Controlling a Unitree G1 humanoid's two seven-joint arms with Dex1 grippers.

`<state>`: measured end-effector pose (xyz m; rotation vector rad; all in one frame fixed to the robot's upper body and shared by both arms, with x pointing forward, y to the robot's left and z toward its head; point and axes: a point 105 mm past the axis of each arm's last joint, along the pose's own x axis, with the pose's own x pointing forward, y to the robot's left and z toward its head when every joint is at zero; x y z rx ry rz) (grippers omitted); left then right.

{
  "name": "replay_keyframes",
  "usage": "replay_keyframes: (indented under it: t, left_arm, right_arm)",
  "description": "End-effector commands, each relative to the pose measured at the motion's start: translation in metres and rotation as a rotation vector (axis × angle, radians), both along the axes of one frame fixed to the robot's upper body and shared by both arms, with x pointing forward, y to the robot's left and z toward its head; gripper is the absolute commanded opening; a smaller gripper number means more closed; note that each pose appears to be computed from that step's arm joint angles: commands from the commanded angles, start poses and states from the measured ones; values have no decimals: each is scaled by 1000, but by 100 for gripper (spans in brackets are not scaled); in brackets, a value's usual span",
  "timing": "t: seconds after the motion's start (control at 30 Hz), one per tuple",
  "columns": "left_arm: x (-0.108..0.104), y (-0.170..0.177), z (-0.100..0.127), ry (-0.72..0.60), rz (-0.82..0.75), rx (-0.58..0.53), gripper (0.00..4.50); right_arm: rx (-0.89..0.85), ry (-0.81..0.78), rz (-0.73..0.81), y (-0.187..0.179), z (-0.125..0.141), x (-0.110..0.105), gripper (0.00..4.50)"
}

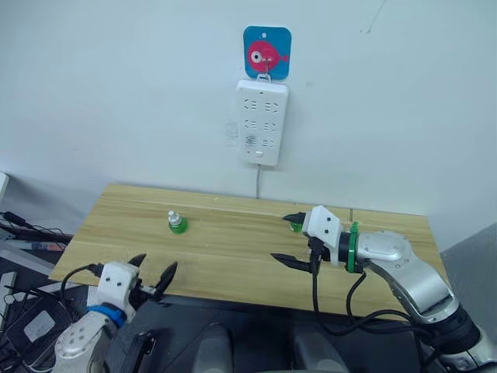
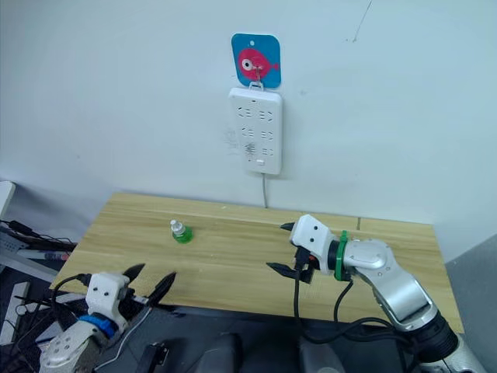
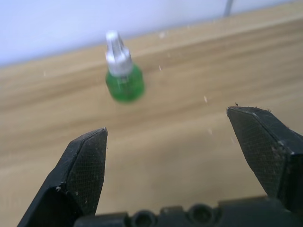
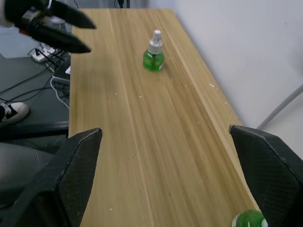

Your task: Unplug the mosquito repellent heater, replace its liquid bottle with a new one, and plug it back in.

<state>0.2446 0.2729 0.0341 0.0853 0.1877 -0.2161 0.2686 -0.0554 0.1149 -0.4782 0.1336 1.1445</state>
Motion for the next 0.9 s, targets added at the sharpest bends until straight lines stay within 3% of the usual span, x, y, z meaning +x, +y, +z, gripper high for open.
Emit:
replay_keyframes:
  t: [0.03,0.3,0.57,0.9]
  left_arm:
    - [6,7,-2,-4,45,16,450]
    - [46,10,0,-27,59,-17,450]
    - [79,9,3,-72,88,-20,450]
    - [99,-3,2,-124,100,-30,450]
  right_arm:
    - [7,-38,-12,12,13,-1,449]
    - [23,-17,-66,22,31,-5,449]
    - [-3,53,-74,15,28,-24,449]
    - [-38,107,-54,7,22,-39,449]
